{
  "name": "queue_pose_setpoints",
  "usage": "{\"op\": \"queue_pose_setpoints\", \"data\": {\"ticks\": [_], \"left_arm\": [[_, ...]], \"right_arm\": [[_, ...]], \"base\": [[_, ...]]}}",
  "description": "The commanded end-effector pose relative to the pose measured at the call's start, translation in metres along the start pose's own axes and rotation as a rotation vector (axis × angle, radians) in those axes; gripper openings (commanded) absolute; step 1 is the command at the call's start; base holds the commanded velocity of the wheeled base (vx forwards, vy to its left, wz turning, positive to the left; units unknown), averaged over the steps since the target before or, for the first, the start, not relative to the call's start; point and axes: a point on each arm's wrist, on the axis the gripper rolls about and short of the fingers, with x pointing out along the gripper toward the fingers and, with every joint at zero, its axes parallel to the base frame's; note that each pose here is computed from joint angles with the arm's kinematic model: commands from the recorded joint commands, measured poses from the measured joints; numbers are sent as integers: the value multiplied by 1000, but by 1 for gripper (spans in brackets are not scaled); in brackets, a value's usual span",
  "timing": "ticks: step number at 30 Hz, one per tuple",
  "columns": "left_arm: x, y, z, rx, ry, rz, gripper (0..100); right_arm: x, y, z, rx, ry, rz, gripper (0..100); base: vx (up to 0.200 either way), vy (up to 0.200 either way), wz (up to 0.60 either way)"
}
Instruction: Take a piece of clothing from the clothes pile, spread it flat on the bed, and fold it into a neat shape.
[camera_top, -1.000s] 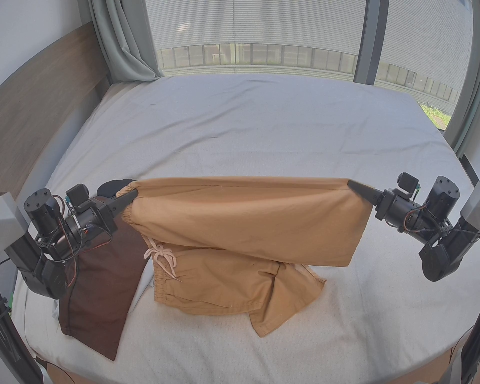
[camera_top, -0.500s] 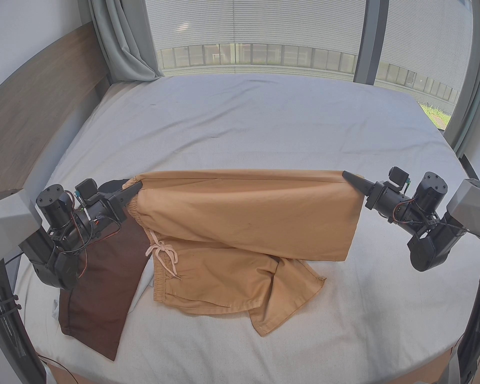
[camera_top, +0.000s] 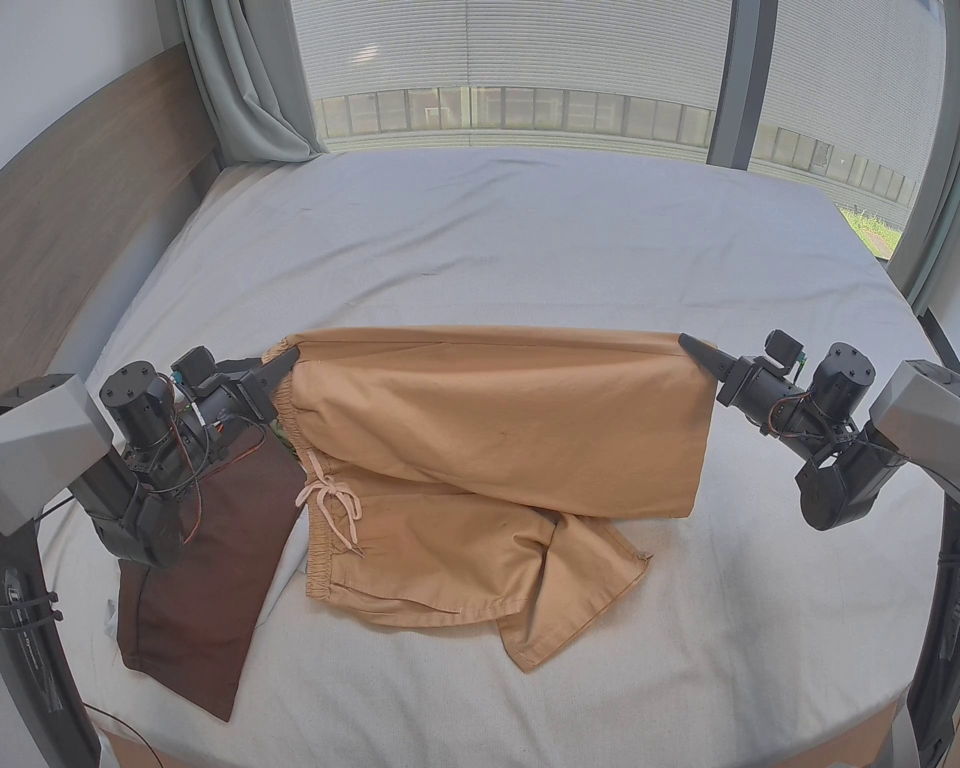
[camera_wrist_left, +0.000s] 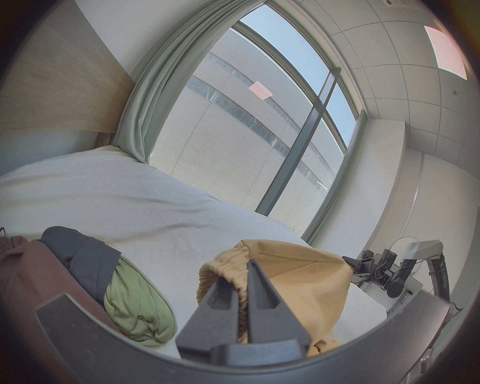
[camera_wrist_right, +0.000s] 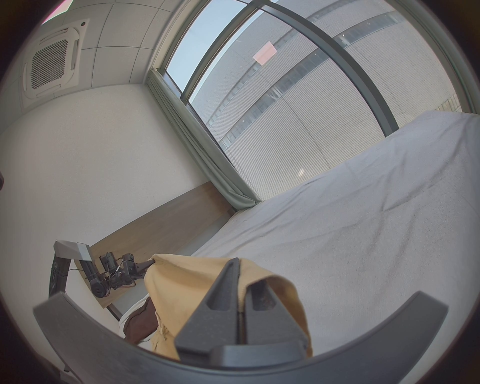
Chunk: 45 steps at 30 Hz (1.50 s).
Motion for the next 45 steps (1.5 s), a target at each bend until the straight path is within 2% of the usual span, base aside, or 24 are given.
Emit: {"op": "queue_pose_setpoints", "data": {"ticks": [1,10,28,45], "left_arm": [[12,6,-10,-4,-1,-4,0],[27,19,-18,-67,-44,39,0],[48,43,-43,-86,-63,62,0],[61,56,-52,-125,-106,75,0]], "right_arm": [[10,-12,-6,-2,-14,2,0],[16,-26,-14,11,-20,-3,0],[39,-49,-31,-10,-61,0,0],[52,-63,-37,-12,-65,1,0]], "base": [[0,0,0],[0,0,0],[0,0,0],[0,0,0]]}}
